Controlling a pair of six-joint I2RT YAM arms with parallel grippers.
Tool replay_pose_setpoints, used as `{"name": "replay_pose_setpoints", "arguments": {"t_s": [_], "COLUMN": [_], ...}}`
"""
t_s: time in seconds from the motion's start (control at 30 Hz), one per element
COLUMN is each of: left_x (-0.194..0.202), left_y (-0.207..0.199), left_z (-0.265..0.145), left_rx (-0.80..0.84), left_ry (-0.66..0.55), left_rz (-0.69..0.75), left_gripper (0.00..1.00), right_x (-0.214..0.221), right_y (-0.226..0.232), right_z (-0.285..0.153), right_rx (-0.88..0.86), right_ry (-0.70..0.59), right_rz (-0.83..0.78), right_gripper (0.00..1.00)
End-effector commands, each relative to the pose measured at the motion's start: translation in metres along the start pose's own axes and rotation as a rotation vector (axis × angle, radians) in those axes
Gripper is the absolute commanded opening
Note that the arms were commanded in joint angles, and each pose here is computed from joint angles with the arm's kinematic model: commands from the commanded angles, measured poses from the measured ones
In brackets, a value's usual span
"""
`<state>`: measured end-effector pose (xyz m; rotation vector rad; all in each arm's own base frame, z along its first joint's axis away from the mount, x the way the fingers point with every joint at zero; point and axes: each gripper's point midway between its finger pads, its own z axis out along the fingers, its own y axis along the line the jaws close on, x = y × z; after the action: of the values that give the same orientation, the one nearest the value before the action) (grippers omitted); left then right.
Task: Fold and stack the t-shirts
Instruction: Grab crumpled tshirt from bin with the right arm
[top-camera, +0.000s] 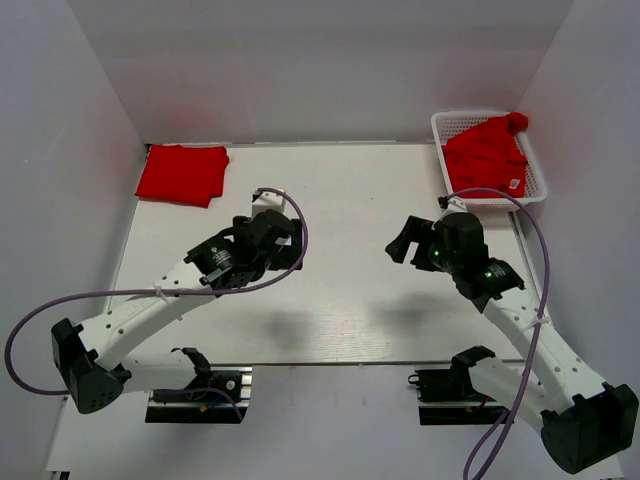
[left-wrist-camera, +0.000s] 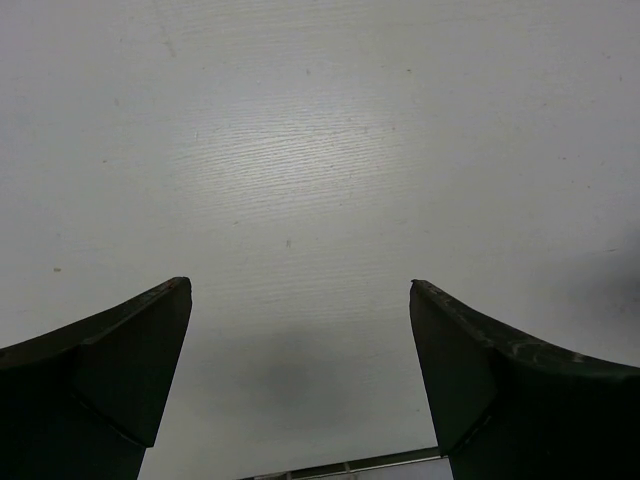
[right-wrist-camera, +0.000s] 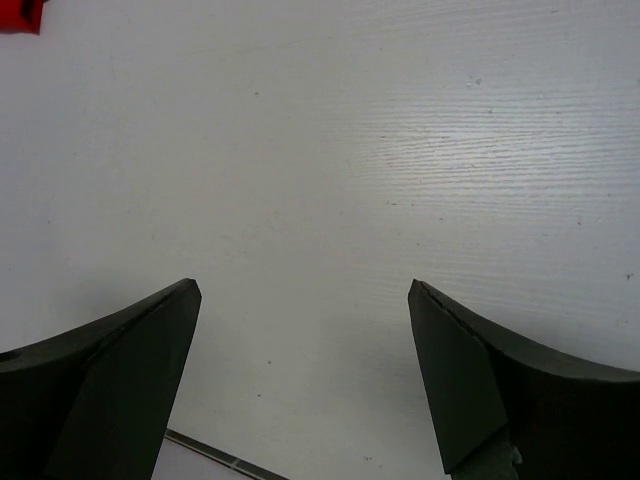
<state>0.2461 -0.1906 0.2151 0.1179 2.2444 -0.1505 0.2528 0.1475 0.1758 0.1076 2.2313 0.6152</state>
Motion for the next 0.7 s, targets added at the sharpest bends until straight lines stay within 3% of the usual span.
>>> {"name": "replay_pose_setpoints", "arguments": {"t_s": [0.0, 0.3, 0.43, 0.63, 0.67], "left_x": [-0.012, -0.002, -0.007, -0.019, -0.024], "left_y": [-0.005, -0.017, -0.026, -0.022, -0.022], "left_z": [-0.008, -0.004, 0.006, 0.049, 0.054], "left_rx": [0.019, 0.062, 0.058, -0.076, -0.073], "left_ry": [-0.008, 0.052, 0.071, 0.141, 0.135], "left_rz": [-0.052, -0.097, -0.095, -0.034, -0.033], "left_gripper": [1.0, 1.0, 1.0, 1.0, 1.0], "right_x": [-0.009, -0.007, -0.033, -0.075, -0.102], "right_y": [0.011, 0.0, -0.034, -0.042, -0.045], "right_z": [0.003, 0.021, 0.034, 0.074, 0.085], "right_rx": [-0.058, -0.011, 0.223, 0.297, 0.309], "right_ry": [-0.03, -0.027, -0.074, -0.039, -0.062], "right_rz": [-0.033, -0.02, 0.011, 0.027, 0.038], "right_gripper": [0.9, 0.9, 0.9, 0.9, 0.9]}}
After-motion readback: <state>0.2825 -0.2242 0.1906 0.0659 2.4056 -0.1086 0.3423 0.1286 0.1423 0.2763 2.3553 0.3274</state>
